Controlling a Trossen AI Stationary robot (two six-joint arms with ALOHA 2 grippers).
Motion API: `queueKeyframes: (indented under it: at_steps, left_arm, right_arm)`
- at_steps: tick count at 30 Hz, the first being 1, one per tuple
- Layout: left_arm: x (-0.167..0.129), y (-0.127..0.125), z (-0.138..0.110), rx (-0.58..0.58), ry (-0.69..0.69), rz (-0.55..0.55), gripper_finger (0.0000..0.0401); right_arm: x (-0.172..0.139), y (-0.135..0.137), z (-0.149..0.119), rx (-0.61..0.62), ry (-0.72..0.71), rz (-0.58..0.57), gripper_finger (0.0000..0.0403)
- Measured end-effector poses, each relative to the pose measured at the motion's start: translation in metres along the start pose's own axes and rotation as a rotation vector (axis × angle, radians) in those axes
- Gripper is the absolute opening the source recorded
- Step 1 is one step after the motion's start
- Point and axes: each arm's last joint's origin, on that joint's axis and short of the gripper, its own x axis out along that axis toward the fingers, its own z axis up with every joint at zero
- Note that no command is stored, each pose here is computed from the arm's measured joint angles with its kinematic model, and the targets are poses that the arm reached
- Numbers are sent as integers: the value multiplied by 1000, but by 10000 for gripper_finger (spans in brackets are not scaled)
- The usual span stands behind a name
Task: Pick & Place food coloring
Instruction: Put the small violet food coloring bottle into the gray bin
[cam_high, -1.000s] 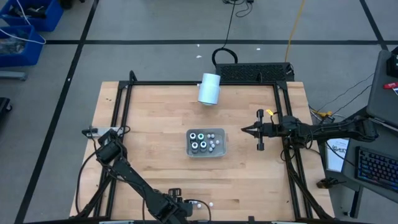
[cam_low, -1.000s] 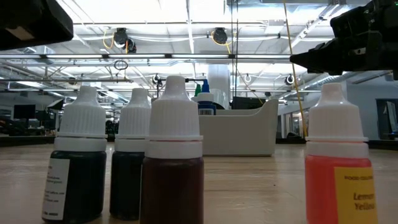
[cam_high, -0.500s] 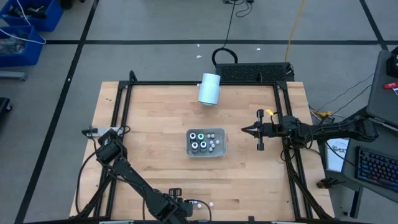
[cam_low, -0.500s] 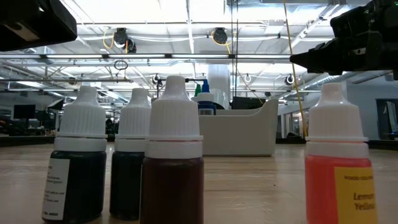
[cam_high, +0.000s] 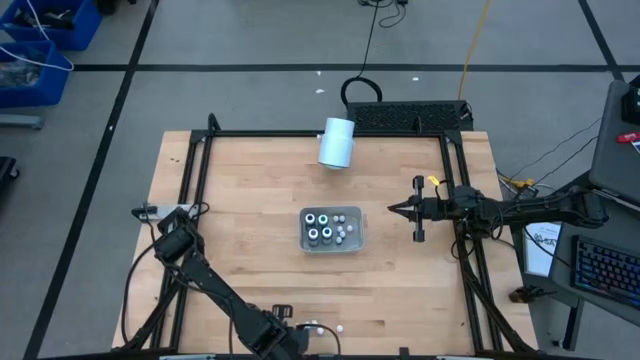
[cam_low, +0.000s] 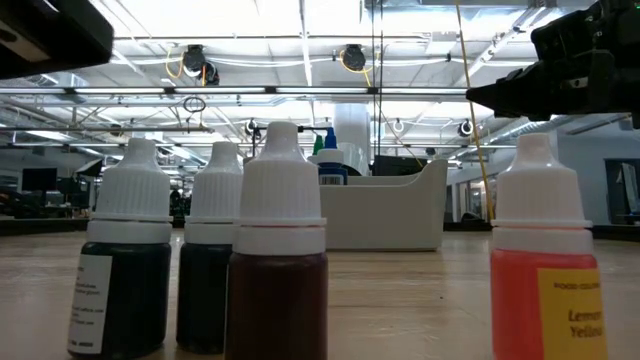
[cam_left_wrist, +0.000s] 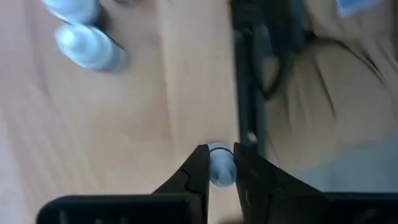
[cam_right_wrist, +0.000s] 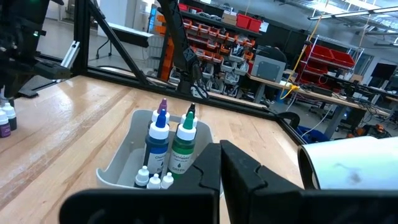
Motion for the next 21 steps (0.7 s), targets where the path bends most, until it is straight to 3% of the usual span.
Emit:
queueKeyframes:
  at_steps: [3,6,12,16,21]
  left_arm:
    - [-12,4,9,15,37,-74,54]
    - [-41,13,28,25,26,-90,54]
    - [-117,43,68,161,-95,33,54]
    - [-160,84,95,198,-231,191,57]
    - [-180,151,119,194,-271,315,55]
  right_arm:
    - [0,0,0,0,0,0,0]
    - [0,0,0,0,0,0,0]
    - [0,0,0,0,3,1,0]
    - [0,0,-1,1,13,3,0]
    - [0,1,-3,-2,34,7,0]
